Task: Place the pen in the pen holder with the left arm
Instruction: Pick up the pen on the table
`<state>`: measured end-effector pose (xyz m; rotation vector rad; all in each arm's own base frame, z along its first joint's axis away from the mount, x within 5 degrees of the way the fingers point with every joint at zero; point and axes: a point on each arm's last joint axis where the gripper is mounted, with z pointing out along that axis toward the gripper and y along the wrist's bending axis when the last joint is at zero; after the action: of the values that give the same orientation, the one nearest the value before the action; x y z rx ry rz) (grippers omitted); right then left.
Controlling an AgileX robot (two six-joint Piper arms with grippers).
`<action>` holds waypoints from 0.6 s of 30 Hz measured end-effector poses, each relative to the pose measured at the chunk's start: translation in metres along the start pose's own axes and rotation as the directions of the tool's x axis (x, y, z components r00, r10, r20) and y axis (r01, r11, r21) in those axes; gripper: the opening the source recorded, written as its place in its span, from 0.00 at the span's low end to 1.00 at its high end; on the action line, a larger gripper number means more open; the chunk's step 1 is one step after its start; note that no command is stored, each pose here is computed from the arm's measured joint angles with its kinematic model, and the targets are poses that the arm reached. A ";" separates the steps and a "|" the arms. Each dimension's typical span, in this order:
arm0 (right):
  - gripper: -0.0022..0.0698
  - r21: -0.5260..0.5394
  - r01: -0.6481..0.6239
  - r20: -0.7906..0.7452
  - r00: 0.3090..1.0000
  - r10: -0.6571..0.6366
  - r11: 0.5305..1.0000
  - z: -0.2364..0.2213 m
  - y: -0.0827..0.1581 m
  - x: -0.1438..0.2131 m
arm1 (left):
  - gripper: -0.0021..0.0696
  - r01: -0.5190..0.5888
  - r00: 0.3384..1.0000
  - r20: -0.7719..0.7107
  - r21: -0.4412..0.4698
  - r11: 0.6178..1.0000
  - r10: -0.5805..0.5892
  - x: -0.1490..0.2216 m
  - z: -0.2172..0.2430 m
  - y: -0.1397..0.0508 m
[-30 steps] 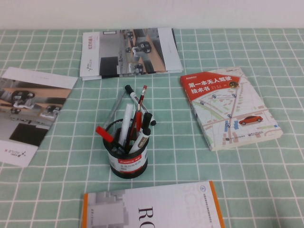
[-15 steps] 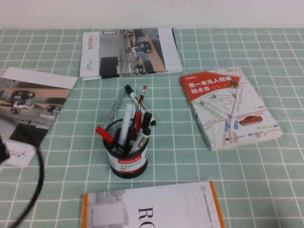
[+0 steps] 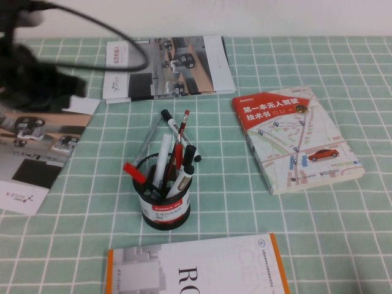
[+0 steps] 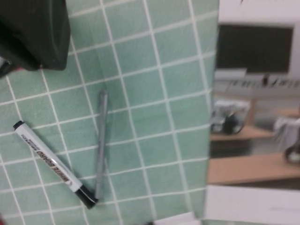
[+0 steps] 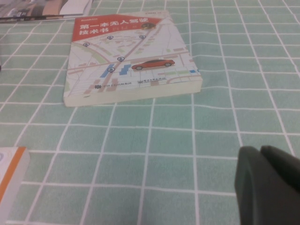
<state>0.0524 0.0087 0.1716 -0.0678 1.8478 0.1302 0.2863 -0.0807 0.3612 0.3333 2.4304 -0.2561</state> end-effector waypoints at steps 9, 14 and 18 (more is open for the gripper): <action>0.00 0.000 0.000 0.000 1.000 0.000 1.000 0.000 0.000 0.000 | 0.02 -0.086 0.977 -0.190 0.035 0.996 0.091 -0.061 0.075 -0.013; 0.00 0.000 0.000 0.000 1.000 0.000 1.000 0.000 0.000 0.000 | 0.02 -0.115 0.959 -0.256 0.034 0.993 0.120 -0.078 0.113 -0.014; 0.00 0.000 0.000 0.000 1.000 0.000 1.000 0.000 0.000 0.000 | 0.02 -0.145 0.941 -0.304 0.029 0.989 0.147 -0.080 0.148 -0.018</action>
<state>0.0524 0.0087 0.1716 -0.0678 1.8478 0.1302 0.4278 -0.1505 0.3016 0.5920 2.6917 -0.1553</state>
